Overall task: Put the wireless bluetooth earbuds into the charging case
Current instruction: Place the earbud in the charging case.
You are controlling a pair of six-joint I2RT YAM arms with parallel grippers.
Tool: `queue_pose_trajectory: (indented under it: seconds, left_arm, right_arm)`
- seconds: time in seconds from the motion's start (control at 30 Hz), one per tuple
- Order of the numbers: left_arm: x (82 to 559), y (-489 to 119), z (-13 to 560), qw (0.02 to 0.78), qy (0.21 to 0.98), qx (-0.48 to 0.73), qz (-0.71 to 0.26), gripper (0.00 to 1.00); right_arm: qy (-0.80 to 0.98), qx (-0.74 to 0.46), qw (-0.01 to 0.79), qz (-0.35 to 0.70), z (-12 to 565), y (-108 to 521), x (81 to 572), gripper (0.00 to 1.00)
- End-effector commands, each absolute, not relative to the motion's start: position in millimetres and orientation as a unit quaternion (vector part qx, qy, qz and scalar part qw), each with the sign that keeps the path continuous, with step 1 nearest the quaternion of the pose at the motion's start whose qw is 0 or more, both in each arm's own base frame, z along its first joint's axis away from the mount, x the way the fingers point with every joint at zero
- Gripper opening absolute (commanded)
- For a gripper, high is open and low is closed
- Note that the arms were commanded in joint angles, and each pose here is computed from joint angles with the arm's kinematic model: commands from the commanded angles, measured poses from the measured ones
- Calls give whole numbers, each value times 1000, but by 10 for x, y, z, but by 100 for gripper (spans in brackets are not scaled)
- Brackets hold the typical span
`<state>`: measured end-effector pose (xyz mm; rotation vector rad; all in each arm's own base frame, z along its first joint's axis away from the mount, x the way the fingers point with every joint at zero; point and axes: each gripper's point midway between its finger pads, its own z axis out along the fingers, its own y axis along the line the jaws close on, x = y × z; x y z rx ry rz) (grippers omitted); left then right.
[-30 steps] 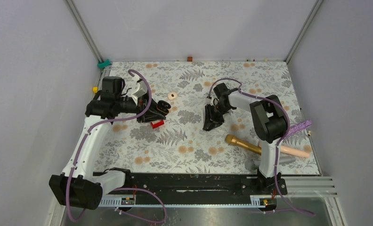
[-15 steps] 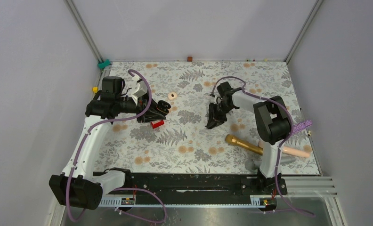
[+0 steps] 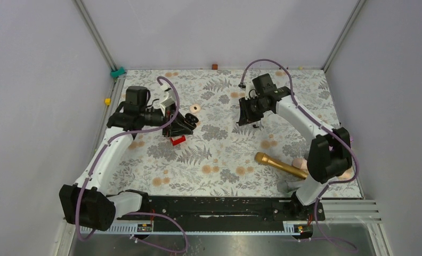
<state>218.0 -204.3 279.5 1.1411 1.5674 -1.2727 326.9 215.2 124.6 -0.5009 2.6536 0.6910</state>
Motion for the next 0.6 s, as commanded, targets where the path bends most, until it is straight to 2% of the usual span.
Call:
queue_pose_trajectory:
  seconds: [0.0,0.3,0.57]
  left_arm:
    - [2377,-2196,2725,413,636,450,-472,0]
    - [2506,-2507,2418,363,672,436,-475,0]
    - [2388,-2740,2351,315,668,435,-515,0]
  right_arm:
    - [903,-273,270,194,1814,2088,3248,23]
    - [815,-395,398,144,2485,2269,2943,23]
    - [745,-455,479,88,2836,2430,2793,24]
